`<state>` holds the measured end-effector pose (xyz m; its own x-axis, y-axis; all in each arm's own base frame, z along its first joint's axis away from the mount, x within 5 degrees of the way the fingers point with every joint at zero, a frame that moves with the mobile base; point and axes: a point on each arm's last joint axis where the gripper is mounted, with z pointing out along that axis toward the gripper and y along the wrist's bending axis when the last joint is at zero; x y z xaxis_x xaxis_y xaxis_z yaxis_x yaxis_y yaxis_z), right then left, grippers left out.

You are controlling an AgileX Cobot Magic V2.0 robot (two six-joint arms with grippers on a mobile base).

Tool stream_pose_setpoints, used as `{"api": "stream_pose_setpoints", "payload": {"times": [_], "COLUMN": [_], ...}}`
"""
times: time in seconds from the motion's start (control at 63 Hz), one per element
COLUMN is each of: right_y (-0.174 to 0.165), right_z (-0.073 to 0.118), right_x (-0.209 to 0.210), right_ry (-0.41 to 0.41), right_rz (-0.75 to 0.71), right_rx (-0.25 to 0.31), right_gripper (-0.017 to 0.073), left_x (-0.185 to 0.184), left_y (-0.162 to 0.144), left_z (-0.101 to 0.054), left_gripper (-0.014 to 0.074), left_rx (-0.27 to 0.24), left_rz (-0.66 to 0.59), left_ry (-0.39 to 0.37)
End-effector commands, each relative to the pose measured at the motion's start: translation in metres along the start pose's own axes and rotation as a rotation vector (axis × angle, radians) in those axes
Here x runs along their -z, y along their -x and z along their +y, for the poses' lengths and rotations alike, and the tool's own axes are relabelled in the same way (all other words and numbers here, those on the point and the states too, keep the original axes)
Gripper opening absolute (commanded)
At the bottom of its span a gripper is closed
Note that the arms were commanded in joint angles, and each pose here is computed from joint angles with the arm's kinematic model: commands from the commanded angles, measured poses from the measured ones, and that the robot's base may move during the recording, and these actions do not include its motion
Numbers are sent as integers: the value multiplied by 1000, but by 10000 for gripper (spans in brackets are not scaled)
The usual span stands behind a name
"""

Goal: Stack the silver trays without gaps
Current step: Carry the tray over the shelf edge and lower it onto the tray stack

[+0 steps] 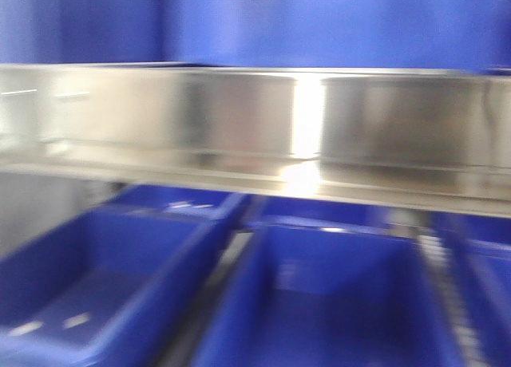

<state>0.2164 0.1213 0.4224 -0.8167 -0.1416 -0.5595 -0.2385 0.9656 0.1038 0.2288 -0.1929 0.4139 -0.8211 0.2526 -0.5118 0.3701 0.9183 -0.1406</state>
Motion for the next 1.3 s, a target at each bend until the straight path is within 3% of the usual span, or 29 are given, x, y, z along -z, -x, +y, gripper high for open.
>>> {"api": "stream_pose_setpoints", "payload": {"times": [0.0, 1.285], "right_y": [-4, -4], "right_z": [7, 7], "right_x": [18, 18], "right_ry": [77, 77], "right_rz": [7, 7], "right_rx": [8, 8], "right_gripper": [56, 56], "left_x": [19, 19], "left_y": [-7, -7], "left_z": [-11, -11], "left_gripper": [-48, -48], "left_rx": [-28, -28], "left_rz": [19, 19], "left_ry": [-97, -97]}}
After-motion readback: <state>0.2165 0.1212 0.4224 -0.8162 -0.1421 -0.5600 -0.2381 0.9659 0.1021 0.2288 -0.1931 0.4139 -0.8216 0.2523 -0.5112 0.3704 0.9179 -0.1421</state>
